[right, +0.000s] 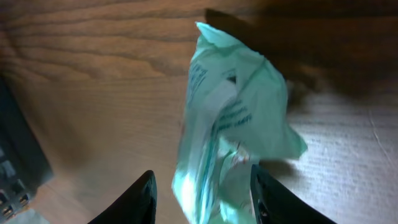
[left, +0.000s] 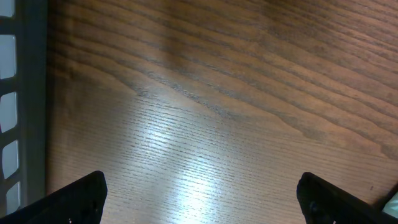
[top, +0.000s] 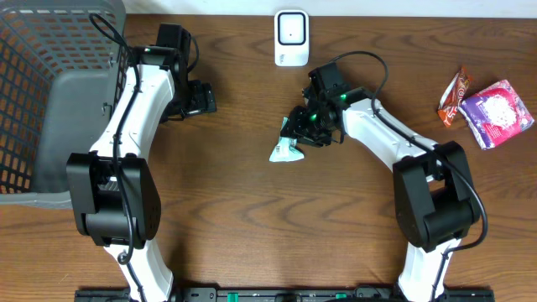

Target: Scan the item barcode

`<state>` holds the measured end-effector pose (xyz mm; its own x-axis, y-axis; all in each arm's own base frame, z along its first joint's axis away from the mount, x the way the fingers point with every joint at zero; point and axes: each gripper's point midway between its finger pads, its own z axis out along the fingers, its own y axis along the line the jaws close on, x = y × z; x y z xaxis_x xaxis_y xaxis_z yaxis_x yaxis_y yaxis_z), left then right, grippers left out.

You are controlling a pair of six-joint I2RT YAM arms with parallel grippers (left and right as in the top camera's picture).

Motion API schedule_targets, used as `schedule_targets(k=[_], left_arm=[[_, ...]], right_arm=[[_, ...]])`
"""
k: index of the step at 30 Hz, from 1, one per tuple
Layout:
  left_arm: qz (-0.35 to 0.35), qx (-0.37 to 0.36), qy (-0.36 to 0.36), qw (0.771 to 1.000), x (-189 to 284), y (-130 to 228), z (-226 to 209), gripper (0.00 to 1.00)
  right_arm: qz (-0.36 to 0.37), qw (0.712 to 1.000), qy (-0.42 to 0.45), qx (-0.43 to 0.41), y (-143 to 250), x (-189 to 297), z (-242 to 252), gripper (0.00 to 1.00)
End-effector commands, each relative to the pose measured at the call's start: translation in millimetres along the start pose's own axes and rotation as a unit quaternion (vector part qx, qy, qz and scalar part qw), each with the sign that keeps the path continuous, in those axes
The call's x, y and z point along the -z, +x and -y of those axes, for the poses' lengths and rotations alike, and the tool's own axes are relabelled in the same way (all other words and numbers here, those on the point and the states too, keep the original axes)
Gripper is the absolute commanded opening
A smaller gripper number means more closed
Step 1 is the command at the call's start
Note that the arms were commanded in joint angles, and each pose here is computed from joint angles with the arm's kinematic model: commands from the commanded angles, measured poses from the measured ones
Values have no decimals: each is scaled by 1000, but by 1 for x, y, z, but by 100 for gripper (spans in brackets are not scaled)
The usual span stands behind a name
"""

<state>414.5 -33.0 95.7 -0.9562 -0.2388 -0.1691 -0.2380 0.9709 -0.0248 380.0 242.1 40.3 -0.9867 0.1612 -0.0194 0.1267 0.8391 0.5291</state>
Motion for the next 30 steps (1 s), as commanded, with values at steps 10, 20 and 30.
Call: schedule_targets(k=[10, 20, 30], left_arm=[[-7, 2, -10, 1000, -3, 5, -5, 98], [-7, 2, -10, 1000, -3, 5, -5, 98], [-7, 2, -10, 1000, -3, 5, -5, 98]], right_arm=[[15, 1000, 6, -3, -9, -4, 7, 25], [3, 1000, 13, -1, -3, -16, 9, 1], [92, 981, 158, 65, -55, 47, 21, 1]])
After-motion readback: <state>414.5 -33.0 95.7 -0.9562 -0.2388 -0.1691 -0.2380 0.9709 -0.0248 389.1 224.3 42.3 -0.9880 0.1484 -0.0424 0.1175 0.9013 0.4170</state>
